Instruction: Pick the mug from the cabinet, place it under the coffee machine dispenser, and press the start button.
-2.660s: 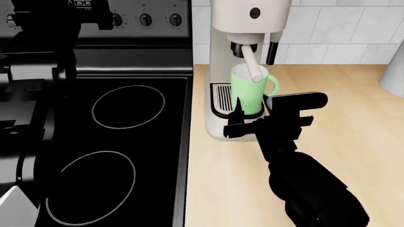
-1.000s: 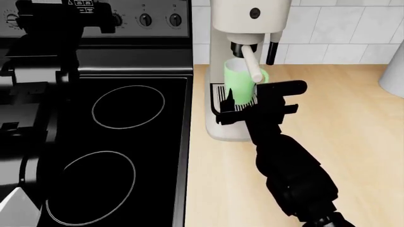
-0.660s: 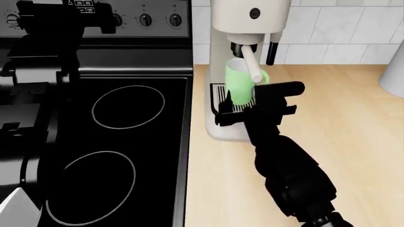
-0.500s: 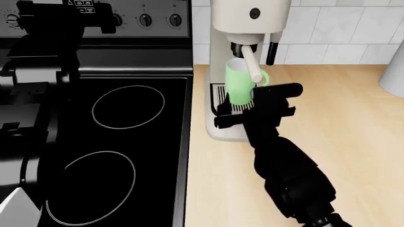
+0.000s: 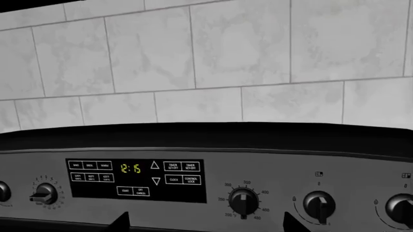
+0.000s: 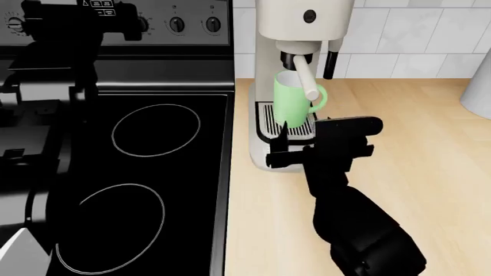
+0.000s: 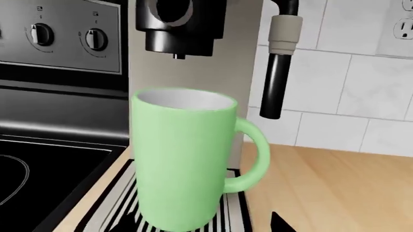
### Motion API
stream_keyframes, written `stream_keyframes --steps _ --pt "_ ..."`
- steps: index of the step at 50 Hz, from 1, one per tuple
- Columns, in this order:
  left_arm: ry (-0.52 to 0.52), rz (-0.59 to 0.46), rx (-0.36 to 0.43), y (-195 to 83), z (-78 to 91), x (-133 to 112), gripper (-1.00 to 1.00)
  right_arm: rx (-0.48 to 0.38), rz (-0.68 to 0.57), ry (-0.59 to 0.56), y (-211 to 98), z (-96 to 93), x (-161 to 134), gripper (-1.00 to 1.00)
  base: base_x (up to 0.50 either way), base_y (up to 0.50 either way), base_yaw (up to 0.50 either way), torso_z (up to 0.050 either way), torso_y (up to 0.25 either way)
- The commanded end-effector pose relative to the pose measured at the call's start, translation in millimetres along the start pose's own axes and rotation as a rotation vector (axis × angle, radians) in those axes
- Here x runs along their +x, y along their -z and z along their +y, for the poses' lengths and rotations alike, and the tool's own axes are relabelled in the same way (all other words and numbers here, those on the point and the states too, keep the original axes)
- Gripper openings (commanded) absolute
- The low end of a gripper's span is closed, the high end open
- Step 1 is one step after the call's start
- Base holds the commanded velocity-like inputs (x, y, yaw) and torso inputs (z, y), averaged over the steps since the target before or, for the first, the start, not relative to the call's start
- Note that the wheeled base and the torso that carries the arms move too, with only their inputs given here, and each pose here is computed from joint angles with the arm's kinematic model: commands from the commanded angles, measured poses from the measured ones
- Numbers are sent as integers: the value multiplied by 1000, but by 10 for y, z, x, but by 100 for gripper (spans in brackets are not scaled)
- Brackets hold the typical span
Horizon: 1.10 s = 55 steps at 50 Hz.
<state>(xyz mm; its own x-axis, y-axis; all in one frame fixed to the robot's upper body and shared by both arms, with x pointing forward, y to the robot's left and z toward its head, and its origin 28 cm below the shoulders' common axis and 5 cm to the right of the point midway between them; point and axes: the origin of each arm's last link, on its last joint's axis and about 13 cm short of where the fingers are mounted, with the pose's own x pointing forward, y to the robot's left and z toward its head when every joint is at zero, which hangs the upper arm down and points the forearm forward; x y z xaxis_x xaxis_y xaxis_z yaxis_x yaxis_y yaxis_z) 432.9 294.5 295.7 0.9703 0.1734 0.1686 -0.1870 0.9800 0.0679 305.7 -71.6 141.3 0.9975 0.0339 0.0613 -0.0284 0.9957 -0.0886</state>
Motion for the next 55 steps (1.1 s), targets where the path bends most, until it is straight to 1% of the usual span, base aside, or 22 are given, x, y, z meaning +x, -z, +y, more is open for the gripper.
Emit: stream_keyframes --steps 1,7,13,19,25,33,34,37,43,48,52,55 --pt "4 2 -1 10 -20 -1 100 38 5 4 2 -51 -352 100 0 0 0 0 0" --pt "7 3 -2 11 -30 -1 100 44 0 -4 -38 -131 -535 100 0 0 0 0 0" --pt "8 6 -4 19 -38 -2 100 14 -25 -1 -202 -266 -745 100 0 0 0 0 0" --pt "10 6 -7 29 -40 -3 100 -26 -49 31 -375 -436 -949 100 0 0 0 0 0" --pt "10 6 -9 24 -31 -3 100 -60 -97 55 -666 -569 -1091 100 0 0 0 0 0" --pt "8 6 -9 18 -22 -3 100 -112 -182 72 -1197 -752 -1122 100 0 0 0 0 0" --pt "8 6 -9 17 -21 -2 100 -112 -192 77 -1264 -777 -1124 -100 0 0 0 0 0" --pt "8 7 -10 15 -22 -2 100 -110 -217 66 -1474 -851 -1125 -100 0 0 0 0 0" --pt "8 6 -9 3 -25 -1 100 -73 -236 16 -1830 -985 -1090 -100 0 0 0 0 0" --pt "9 6 -9 7 -31 -1 100 -73 -234 -40 -2026 -987 -1055 -100 0 0 0 0 0" --pt "11 9 -9 23 -36 -3 100 -52 -192 -105 -2108 -973 -989 -100 0 0 0 0 0" --pt "10 12 -10 41 -32 -6 100 -44 -171 -128 -2160 -970 -939 -100 0 0 0 0 0"
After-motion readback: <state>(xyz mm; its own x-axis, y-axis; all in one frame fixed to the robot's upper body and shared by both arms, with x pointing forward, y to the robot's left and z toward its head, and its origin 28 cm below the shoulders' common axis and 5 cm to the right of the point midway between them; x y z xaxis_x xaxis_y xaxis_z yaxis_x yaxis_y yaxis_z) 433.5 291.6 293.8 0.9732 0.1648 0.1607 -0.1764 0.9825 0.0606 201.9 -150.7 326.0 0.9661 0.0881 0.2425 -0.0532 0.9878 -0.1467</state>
